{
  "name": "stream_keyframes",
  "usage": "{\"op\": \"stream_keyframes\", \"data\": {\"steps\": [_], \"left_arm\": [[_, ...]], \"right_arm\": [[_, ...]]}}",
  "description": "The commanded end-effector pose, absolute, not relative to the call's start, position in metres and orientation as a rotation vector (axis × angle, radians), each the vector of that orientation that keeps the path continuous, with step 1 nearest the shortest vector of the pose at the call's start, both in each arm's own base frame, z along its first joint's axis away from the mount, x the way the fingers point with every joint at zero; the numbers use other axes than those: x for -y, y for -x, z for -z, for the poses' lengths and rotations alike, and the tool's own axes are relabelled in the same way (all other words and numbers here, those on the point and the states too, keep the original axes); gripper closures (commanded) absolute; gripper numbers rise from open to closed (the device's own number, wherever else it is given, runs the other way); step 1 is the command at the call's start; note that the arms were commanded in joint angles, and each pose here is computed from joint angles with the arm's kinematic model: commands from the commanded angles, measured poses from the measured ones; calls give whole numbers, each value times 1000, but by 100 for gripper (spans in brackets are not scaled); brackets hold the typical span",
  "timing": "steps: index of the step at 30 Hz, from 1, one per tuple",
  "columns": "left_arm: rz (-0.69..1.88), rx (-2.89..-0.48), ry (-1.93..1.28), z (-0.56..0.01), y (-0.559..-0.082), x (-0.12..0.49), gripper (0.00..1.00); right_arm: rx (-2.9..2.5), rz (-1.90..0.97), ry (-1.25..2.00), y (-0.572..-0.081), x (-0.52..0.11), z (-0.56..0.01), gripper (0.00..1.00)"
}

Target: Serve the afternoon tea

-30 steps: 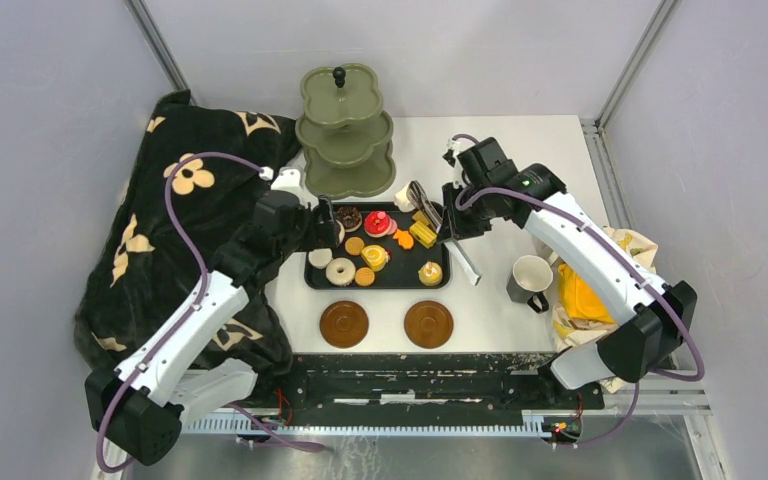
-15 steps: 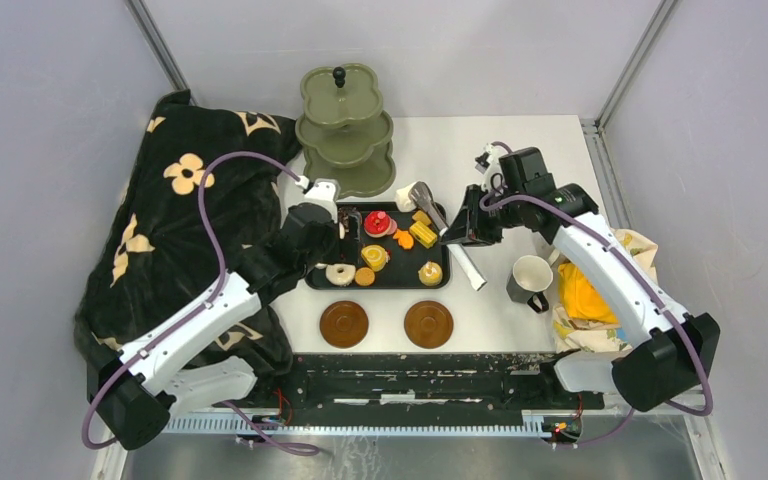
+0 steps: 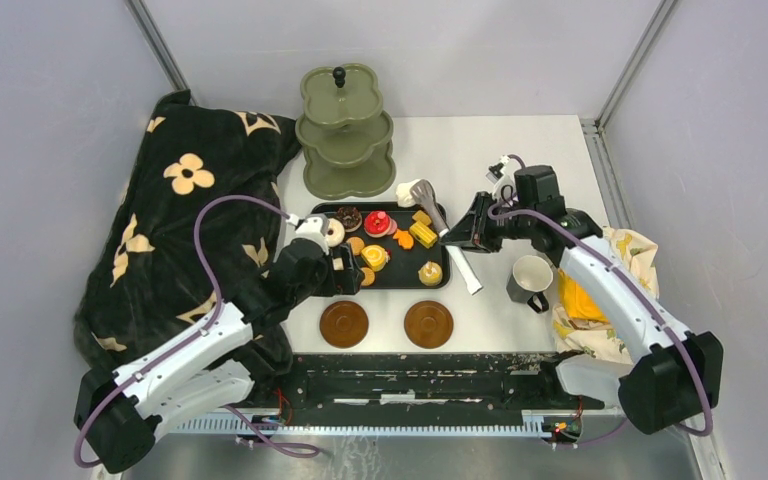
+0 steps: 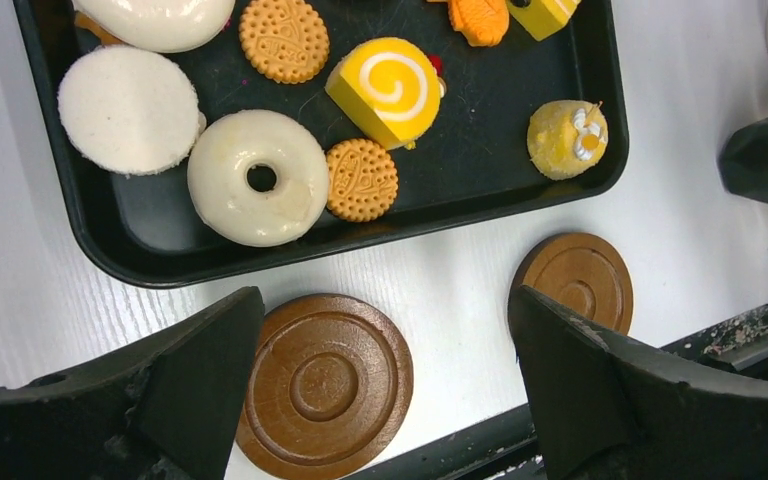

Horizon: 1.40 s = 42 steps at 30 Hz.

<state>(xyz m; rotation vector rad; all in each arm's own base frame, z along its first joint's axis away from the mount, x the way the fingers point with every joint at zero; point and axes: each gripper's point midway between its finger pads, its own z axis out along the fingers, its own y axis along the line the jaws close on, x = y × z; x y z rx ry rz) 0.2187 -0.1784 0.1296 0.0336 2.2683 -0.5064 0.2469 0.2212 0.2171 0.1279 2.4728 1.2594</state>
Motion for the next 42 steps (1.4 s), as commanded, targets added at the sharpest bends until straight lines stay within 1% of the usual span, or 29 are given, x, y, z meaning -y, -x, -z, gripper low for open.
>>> {"op": "stream_keyframes", "data": {"steps": [1, 7, 9, 16, 23, 29, 31, 33, 35, 40, 42], "left_arm": [[627, -2155, 82, -149, -228, 189, 1], [686, -2088, 48, -174, -228, 194, 1], [695, -2064, 42, -177, -227, 192, 1], [880, -2058, 101, -163, -213, 206, 1], [848, -2038, 129, -173, -218, 201, 1], [812, -2113, 37, -176, -217, 209, 1], [836, -2103, 35, -177, -218, 213, 1], [860, -2080, 53, -179, -219, 214, 1], [868, -2081, 71, -177, -220, 214, 1], [881, -2081, 68, -182, -223, 213, 1], [953, -2066, 102, -193, -226, 211, 1]], "right_arm": [[-2251, -1328, -129, -259, -225, -252, 99], [-2082, -1444, -226, -265, -228, -267, 99], [-2045, -1444, -234, -265, -226, -269, 99], [-1997, -1304, -201, -254, -207, -254, 99], [-2016, -1228, -161, -246, -199, -244, 99], [-2040, -1152, -134, -250, -193, -245, 99], [-2058, -1054, -192, -256, -181, -245, 99], [-2042, -931, -224, -268, -167, -258, 99], [-2040, -872, -198, -279, -164, -275, 99], [-2062, -804, -36, -315, -177, -313, 99], [-1960, -805, -7, -332, -181, -339, 99]]}}
